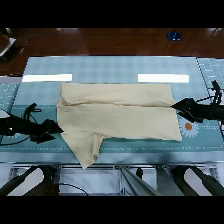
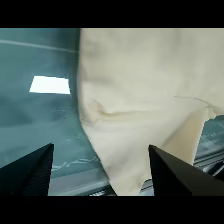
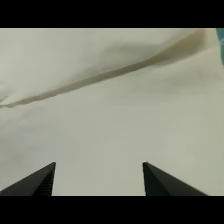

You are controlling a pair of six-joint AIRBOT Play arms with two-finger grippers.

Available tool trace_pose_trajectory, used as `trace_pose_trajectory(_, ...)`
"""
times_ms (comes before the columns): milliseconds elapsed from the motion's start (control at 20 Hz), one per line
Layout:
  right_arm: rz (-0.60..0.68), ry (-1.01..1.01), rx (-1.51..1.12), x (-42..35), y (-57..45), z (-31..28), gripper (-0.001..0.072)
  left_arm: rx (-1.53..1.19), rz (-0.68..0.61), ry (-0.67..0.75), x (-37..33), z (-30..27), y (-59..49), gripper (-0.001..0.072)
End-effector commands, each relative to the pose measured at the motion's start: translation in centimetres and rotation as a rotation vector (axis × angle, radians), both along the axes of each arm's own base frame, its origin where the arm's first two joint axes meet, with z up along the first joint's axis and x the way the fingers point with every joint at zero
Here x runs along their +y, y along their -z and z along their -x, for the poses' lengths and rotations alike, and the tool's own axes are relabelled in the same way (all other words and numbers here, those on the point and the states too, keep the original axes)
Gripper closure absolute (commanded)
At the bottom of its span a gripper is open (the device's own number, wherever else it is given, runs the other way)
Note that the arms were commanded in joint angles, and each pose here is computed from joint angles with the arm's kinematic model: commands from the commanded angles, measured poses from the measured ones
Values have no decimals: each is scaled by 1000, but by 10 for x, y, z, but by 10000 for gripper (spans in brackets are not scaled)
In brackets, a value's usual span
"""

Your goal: Fold the shirts.

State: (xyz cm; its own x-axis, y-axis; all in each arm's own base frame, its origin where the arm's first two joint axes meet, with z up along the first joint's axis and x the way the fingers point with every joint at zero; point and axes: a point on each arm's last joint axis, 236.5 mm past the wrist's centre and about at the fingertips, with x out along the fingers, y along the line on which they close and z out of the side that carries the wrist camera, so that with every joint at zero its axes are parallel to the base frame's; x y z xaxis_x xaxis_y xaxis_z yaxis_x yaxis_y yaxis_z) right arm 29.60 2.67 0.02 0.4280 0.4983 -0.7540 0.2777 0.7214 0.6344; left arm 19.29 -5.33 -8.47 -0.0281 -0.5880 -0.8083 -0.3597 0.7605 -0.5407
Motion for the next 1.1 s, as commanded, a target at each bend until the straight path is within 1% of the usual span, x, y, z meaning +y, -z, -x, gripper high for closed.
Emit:
trace_pose_trajectory(0,-39,6,-27,12,-5,-1,80,-16,59,31,-35,14,12,7)
trace_pose_trajectory(150,-28,33,-39,6,-5,-6,80,-29,84,40,-60,17,19,7)
trace_pose_trajectory(250,-25,127,-36,-20,-6,-9,80,-13,88,82,-72,29,24,7)
trace_pose_trajectory(350,-28,228,-10,-54,-4,0,81,-29,66,93,-75,29,30,14)
trace_pose_trajectory(400,-5,261,39,-71,4,14,81,-32,47,67,-74,24,33,211)
trace_pose_trajectory(450,29,275,115,-84,16,34,81,-44,42,46,-73,19,33,578)
trace_pose_trajectory(500,65,274,215,-91,30,58,81,-63,47,34,-74,13,32,661)
trace_pose_trajectory(600,110,234,434,-90,60,114,81,-79,74,11,-79,7,28,676)
trace_pose_trajectory(700,61,208,517,-70,76,137,81,-95,100,-1,-84,2,23,676)
trace_pose_trajectory(800,-19,208,489,-50,83,133,82,-106,106,5,-85,1,22,676)
trace_pose_trajectory(850,-37,215,487,-45,87,133,82,-106,106,5,-85,1,22,676)
trace_pose_trajectory(1050,-2,250,435,-55,92,121,90,-129,106,32,-85,1,22,676)
